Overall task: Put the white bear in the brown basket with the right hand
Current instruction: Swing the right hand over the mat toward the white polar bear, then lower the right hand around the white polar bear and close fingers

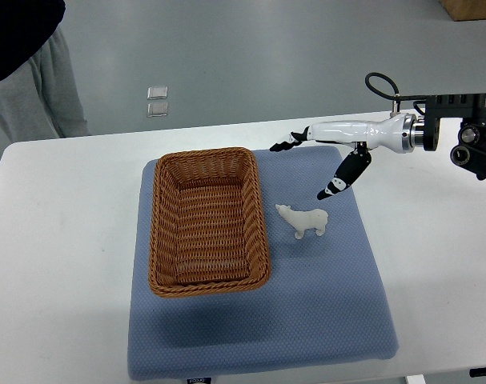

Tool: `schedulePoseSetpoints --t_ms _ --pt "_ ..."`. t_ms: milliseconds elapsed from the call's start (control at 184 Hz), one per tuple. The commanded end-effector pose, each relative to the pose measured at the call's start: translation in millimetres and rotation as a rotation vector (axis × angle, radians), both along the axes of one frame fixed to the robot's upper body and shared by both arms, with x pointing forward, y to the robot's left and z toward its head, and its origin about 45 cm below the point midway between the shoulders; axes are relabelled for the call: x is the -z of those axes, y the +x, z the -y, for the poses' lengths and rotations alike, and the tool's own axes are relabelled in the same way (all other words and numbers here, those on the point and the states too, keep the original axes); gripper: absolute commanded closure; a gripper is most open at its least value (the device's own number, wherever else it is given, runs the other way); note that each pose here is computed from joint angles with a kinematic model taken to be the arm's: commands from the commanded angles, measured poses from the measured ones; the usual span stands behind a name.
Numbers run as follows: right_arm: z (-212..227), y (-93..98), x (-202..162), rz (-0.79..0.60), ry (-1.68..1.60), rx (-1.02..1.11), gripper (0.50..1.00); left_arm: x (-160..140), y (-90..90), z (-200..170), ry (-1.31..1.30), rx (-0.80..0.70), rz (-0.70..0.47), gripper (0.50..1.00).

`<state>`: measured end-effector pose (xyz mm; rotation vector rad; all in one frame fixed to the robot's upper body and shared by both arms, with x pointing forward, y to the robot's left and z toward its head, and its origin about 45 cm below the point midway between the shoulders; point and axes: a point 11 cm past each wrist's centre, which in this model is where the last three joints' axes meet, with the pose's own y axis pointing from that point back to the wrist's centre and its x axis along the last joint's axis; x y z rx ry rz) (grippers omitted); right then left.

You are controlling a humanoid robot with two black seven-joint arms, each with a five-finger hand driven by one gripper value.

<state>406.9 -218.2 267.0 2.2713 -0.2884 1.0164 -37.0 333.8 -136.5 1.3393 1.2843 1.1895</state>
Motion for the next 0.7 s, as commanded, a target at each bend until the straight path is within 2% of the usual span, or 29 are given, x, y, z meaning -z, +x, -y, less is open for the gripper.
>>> schedulePoseSetpoints --t_ms 0,256,539,692 --pt "3 -1.3 9 0.058 -0.161 -0.058 0.581 0 0.1 0 0.0 -0.001 0.0 0.5" --pt "-3 -7.2 18 0.045 -0.175 -0.078 0.581 0 0.0 0 0.0 0.0 0.0 0.5" --pt "-15 -19.8 51 -0.026 -0.161 -0.075 0.583 0 0.1 0 0.0 -0.001 0.0 0.5" --pt "-8 -14.3 63 -0.043 -0.186 -0.01 0.583 0 0.1 0 0.0 -0.001 0.0 0.5"
